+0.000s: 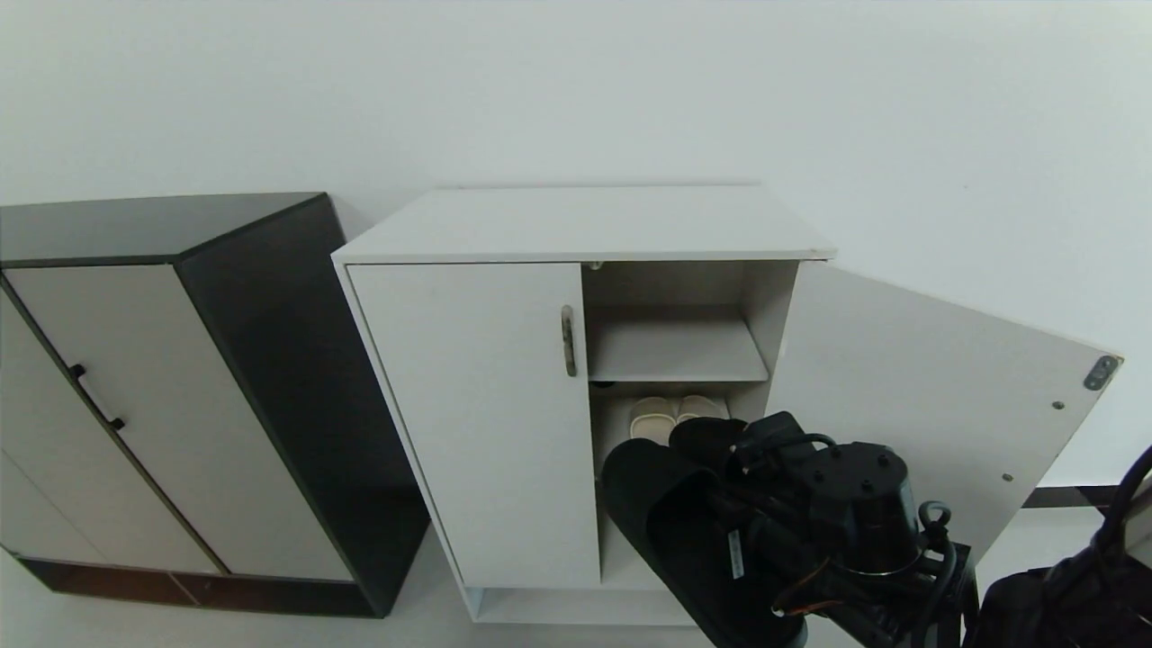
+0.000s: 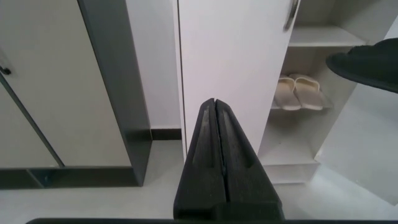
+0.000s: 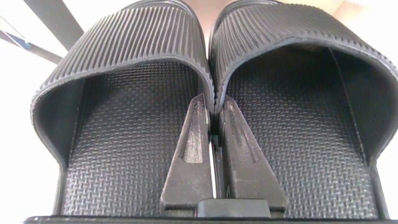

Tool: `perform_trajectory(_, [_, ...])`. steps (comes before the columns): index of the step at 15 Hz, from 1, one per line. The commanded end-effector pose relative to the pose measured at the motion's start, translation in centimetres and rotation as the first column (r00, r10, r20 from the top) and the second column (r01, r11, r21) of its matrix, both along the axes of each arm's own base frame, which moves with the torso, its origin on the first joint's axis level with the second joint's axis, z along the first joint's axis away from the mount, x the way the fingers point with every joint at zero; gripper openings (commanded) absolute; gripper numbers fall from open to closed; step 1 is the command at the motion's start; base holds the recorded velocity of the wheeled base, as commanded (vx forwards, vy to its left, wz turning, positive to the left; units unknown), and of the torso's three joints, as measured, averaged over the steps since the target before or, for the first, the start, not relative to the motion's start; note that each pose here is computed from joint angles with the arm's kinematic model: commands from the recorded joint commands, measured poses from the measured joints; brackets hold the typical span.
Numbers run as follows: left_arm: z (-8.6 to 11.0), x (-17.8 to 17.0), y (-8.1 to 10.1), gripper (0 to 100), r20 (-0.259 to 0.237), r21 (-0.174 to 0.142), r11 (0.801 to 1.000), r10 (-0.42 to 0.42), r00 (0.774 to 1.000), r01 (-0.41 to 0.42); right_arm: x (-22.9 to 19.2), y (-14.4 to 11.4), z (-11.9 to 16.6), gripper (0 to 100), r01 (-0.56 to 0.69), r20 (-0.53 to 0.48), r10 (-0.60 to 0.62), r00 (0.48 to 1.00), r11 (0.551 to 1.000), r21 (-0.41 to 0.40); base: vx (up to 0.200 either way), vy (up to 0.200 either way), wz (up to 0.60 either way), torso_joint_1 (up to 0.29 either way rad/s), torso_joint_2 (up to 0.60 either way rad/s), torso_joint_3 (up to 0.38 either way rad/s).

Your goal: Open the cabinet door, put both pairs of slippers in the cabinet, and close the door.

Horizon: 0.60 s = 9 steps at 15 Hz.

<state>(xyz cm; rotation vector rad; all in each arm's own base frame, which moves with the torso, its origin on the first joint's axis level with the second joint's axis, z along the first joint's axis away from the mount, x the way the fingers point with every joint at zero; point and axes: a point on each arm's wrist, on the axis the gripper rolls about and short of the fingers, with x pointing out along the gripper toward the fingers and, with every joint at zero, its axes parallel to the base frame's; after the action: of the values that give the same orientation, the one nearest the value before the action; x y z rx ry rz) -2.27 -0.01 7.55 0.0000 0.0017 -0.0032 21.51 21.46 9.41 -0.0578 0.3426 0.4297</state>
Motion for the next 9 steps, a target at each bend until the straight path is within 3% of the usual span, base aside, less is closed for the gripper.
perform_trajectory(1, [0.00,0.00,0.00,0,0.000,-0.002,1.000,0.000,1.000,0.000,0.00,0.02,-0.10,0,-0.002,-0.003,0.002,1.000,1.000,-0.003,0.000,0.000,0.00,-0.144,0.48,0.325])
perform_trajectory(9, [0.00,0.00,0.00,0,0.000,0.000,1.000,0.000,1.000,0.000,0.22,0.25,-1.03,0,-0.004,0.014,0.004,1.000,1.000,-0.001,0.000,0.000,0.00,-0.107,0.46,0.348])
